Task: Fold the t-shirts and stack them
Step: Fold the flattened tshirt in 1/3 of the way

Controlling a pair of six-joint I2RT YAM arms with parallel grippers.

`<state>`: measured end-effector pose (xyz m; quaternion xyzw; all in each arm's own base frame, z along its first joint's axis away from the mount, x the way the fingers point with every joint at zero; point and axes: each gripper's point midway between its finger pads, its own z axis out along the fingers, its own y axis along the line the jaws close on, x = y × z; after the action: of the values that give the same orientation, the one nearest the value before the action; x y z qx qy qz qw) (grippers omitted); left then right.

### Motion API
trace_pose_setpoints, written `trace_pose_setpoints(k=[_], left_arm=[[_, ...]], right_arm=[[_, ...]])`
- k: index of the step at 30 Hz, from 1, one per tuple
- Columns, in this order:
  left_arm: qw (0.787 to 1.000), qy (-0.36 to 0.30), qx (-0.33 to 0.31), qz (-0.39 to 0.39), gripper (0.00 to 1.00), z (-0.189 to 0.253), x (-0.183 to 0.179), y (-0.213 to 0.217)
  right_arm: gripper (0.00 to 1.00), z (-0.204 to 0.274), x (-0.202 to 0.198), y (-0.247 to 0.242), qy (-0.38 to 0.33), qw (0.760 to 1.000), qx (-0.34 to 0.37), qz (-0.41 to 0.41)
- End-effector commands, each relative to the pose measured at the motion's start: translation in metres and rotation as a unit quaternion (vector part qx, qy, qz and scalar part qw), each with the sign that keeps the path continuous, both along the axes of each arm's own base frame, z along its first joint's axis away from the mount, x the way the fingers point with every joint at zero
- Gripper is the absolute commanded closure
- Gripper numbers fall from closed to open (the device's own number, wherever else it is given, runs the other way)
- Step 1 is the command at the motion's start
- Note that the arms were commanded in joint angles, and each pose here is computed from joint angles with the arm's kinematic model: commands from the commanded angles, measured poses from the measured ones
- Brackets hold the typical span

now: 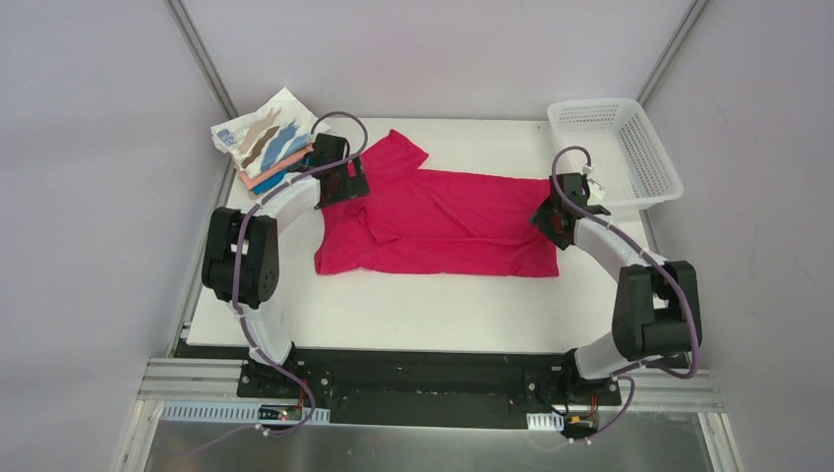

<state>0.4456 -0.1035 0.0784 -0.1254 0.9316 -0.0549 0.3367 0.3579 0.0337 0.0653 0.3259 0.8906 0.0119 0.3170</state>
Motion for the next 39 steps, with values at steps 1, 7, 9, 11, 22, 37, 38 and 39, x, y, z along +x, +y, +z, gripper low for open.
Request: trace_pose_setpoints(k=[1,7,9,11,22,37,38,39], left_arm=[[0.999,-0.046,-0.018,0.004,0.01,0.051,-0.013,0.004],[0.991,-0.003,-0.130,-0.026,0.01,0.036,-0.079,-0.025],[0.984,0.011,-0.171,-0.045,0.01,0.023,-0.093,-0.040],[0.981,0.028,-0.187,-0.042,0.01,0.009,-0.097,-0.045],[0.985,0.106,-0.129,0.050,0.01,-0.064,-0.131,0.003],[0.981,0.112,-0.105,0.114,0.01,-0.043,-0.217,0.040],[0.982,0.101,-0.114,0.110,0.01,-0.037,-0.215,0.037],[0.983,0.087,-0.121,0.108,0.01,-0.030,-0.213,0.035]], right_arm=[[0.34,0.031,-0.009,0.011,-0.033,0.999,0.034,0.016],[0.05,0.016,-0.051,0.047,-0.024,0.991,0.106,0.075],[0.01,0.011,-0.052,0.057,-0.024,0.987,0.130,0.095],[0.00,0.006,-0.047,0.063,-0.021,0.984,0.137,0.108],[0.00,-0.053,-0.077,0.027,0.074,0.990,0.117,0.013],[0.01,-0.027,-0.154,0.037,0.102,0.980,0.169,0.025],[0.00,-0.023,-0.154,0.040,0.095,0.979,0.178,0.033],[0.00,-0.018,-0.152,0.043,0.085,0.978,0.183,0.043]])
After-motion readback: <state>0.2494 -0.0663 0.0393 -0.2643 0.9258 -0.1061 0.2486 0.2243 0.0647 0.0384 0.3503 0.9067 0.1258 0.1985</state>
